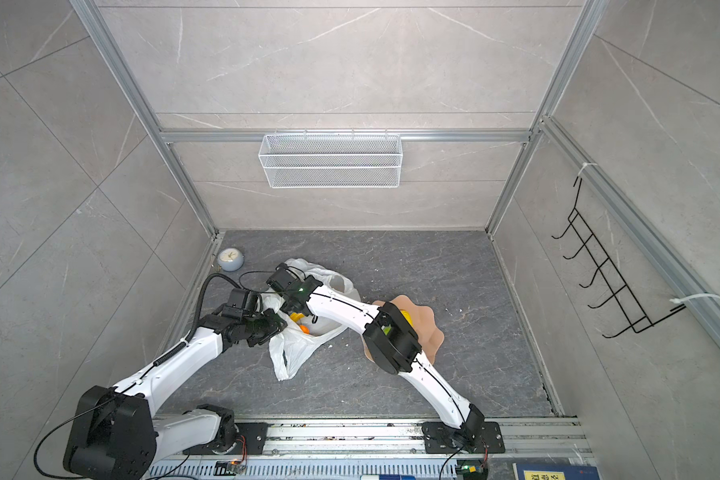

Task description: Take the fake fruits out of the plastic bag

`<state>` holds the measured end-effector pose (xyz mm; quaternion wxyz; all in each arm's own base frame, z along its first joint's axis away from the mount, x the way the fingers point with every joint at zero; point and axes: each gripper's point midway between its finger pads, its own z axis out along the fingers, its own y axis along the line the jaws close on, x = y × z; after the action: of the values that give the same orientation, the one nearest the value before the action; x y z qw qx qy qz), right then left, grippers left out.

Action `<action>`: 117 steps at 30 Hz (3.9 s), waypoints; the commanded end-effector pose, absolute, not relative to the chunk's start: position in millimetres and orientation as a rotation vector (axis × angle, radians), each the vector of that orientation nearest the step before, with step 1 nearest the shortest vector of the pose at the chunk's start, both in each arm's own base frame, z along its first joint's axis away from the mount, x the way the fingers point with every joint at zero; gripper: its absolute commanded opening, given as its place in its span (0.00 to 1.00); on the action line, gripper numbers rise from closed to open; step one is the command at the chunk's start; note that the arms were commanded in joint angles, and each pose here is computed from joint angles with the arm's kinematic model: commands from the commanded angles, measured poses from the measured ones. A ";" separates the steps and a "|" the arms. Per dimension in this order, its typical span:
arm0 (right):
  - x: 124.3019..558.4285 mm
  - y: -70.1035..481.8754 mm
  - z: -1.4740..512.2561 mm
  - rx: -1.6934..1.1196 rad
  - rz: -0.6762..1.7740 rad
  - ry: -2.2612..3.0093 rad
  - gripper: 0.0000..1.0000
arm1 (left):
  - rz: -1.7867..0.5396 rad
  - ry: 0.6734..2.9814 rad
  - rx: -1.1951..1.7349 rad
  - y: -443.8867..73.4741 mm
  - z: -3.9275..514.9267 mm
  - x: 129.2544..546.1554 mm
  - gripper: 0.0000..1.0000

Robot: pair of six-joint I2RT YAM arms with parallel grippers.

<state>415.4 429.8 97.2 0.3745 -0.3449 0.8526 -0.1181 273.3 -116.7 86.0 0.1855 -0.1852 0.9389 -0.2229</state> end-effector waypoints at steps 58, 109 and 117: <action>382.7 417.2 97.2 -0.863 0.093 2.349 0.09 | -0.651 2.629 -0.475 -119.3 96.1 277.7 0.43; 367.5 387.9 86.0 -0.813 0.135 2.402 0.06 | -0.653 2.625 -0.474 -119.8 96.7 278.9 0.43; 369.8 379.4 93.7 -0.795 0.098 2.384 0.02 | -0.644 2.627 -0.471 -118.9 97.2 278.9 0.43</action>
<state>363.6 389.5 73.7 0.2862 -0.3197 0.9021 0.0455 272.7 -116.9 85.8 0.1845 -0.1808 0.9399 -0.2232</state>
